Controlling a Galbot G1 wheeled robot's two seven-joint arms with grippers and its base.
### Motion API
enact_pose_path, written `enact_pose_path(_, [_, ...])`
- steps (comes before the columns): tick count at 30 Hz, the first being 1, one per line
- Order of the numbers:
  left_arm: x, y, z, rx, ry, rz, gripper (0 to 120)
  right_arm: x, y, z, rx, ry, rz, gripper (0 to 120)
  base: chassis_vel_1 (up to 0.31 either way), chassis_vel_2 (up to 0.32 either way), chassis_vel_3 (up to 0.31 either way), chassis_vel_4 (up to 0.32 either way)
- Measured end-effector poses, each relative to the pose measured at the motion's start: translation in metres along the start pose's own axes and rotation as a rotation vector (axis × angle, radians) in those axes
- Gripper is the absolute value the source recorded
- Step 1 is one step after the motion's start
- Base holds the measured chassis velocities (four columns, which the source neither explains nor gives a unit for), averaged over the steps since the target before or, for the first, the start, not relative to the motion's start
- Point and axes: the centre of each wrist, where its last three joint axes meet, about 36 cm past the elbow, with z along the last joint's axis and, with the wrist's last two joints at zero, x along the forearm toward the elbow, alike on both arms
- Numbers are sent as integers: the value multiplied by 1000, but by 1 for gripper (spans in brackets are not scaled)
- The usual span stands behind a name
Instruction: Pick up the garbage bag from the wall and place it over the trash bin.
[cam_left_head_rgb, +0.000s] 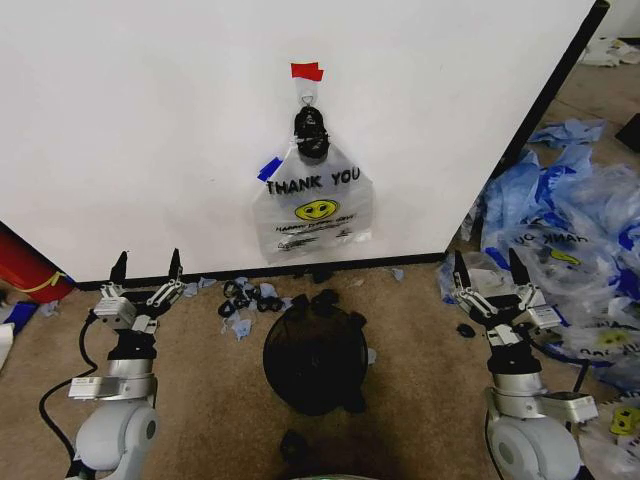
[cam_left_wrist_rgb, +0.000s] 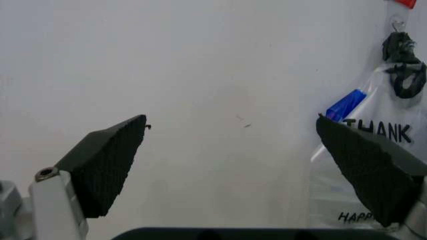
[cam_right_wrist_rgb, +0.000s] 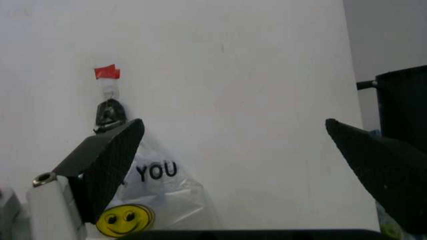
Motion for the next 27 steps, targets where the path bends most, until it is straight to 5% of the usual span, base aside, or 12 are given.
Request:
enact_pose_path(11, [3,0,6,-12,17,-9,100,-28,22,18,-215,35,-22,100,0,0,0,0])
enact_pose_path(27, [15,-2,14,-29,60,-43,99,-140,70,70,-613,89,-119,100,0,0,0,0])
